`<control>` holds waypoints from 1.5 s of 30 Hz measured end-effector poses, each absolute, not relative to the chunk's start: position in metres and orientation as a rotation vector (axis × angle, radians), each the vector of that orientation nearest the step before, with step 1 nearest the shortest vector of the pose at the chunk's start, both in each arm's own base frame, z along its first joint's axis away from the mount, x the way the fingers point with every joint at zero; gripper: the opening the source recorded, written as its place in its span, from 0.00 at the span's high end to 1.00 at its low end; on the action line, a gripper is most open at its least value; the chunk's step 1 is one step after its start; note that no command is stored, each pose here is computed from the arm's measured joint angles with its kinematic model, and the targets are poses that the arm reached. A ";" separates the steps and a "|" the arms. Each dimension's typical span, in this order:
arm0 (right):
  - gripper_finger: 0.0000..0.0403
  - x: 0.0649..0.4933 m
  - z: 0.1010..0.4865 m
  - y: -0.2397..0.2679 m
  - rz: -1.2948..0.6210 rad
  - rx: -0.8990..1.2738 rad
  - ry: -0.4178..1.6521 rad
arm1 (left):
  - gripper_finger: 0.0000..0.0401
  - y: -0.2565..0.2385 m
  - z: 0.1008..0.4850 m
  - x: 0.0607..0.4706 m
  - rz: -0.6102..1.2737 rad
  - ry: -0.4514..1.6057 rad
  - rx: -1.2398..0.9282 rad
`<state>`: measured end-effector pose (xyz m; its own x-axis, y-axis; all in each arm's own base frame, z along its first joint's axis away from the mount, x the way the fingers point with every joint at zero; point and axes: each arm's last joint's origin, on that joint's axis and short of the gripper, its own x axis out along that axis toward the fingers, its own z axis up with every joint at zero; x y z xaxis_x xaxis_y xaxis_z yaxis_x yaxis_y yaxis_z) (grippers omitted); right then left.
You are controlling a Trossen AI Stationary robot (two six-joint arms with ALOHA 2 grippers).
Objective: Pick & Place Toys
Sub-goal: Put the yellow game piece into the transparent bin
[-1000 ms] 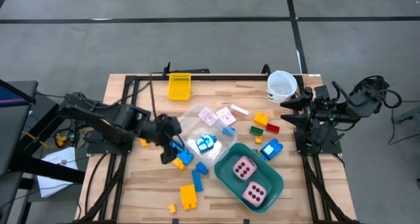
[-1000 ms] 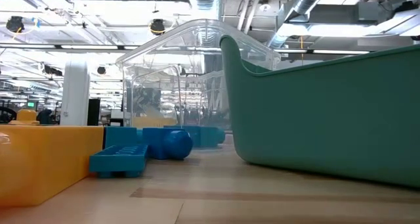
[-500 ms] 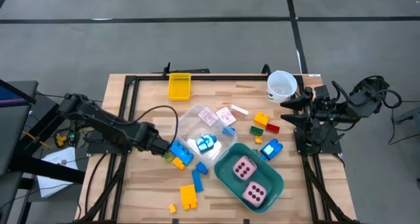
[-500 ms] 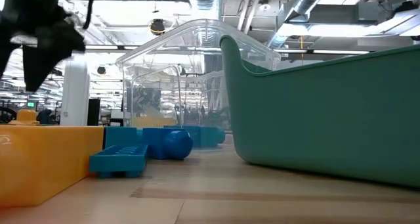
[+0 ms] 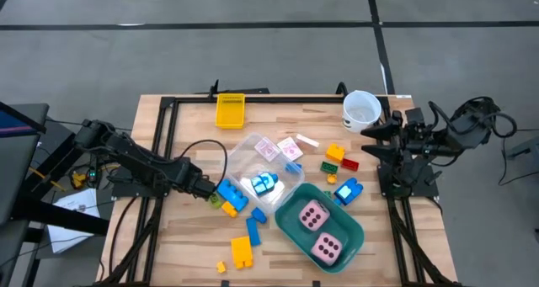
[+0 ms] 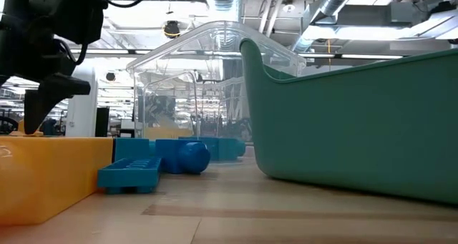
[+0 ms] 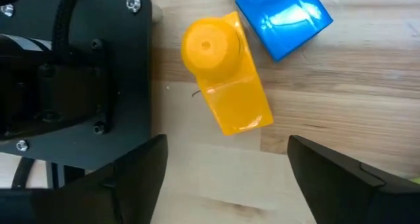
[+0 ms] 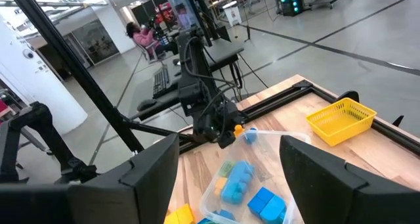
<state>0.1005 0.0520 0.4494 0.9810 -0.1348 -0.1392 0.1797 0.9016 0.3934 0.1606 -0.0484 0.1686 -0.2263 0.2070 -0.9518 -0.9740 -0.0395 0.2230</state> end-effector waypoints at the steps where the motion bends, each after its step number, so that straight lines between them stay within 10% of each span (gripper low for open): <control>1: 0.37 0.101 0.449 0.052 -0.163 0.417 0.110 | 0.25 -0.048 0.169 0.161 1.478 1.199 -0.945; 45: 0.37 0.101 0.449 0.052 -0.164 0.404 0.112 | 0.26 -0.001 0.169 0.168 1.787 0.934 -1.146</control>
<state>0.1005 0.0520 0.4493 0.9807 -0.1358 -0.1406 0.1803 0.9065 0.3819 0.1676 -0.0005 0.1693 -0.2704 0.2303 -0.9348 -0.8988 -0.4084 0.1594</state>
